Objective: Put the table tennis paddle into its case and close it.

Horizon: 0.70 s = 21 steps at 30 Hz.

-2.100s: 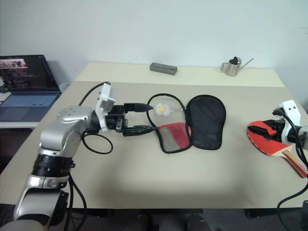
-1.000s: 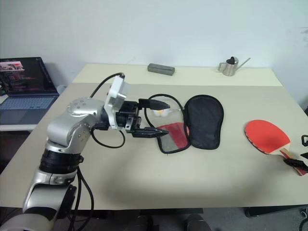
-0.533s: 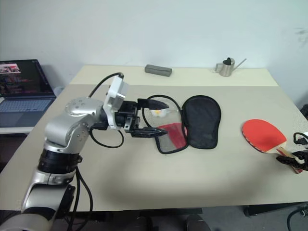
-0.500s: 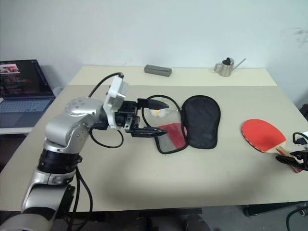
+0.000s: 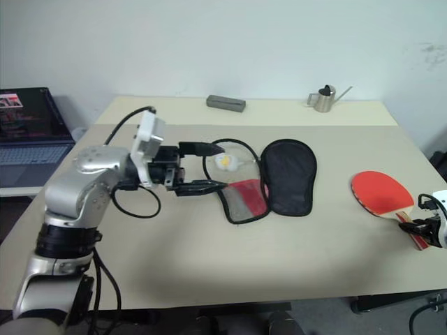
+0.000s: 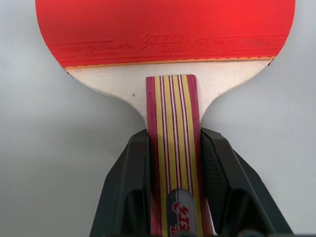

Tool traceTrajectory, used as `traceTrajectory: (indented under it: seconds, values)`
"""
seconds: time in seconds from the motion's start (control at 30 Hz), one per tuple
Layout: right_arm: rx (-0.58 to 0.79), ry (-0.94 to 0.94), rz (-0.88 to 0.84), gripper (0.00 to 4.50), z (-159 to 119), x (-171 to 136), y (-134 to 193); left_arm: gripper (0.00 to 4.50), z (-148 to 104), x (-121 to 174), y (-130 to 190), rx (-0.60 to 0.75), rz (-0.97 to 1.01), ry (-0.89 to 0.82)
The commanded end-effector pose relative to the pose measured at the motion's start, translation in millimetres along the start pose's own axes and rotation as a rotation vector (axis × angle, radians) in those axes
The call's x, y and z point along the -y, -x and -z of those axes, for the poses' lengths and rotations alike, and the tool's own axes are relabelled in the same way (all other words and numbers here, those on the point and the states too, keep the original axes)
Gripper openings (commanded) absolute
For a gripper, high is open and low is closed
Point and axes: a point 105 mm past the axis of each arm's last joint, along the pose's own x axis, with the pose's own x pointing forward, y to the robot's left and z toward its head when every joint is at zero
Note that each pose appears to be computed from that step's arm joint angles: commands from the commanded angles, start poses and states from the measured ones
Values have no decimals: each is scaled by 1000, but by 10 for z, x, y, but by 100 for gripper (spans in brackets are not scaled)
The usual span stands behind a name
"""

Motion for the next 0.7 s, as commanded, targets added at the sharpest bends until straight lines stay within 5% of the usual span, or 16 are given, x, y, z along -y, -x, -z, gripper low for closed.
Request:
traceTrajectory:
  seconds: [0.03, 0.5, 0.7]
  values:
    - [81, -5, -7, 107, -219, -54, -3, 450, -50, -71, 180, 7, -99, -36]
    - [285, -28, 76, 107, -1114, -399, 66, 450, 90, -3, 243, -17, -149, -13]
    - [355, -62, 12, 107, -1436, -959, 15, 450, 104, -16, 258, -24, -148, -13]
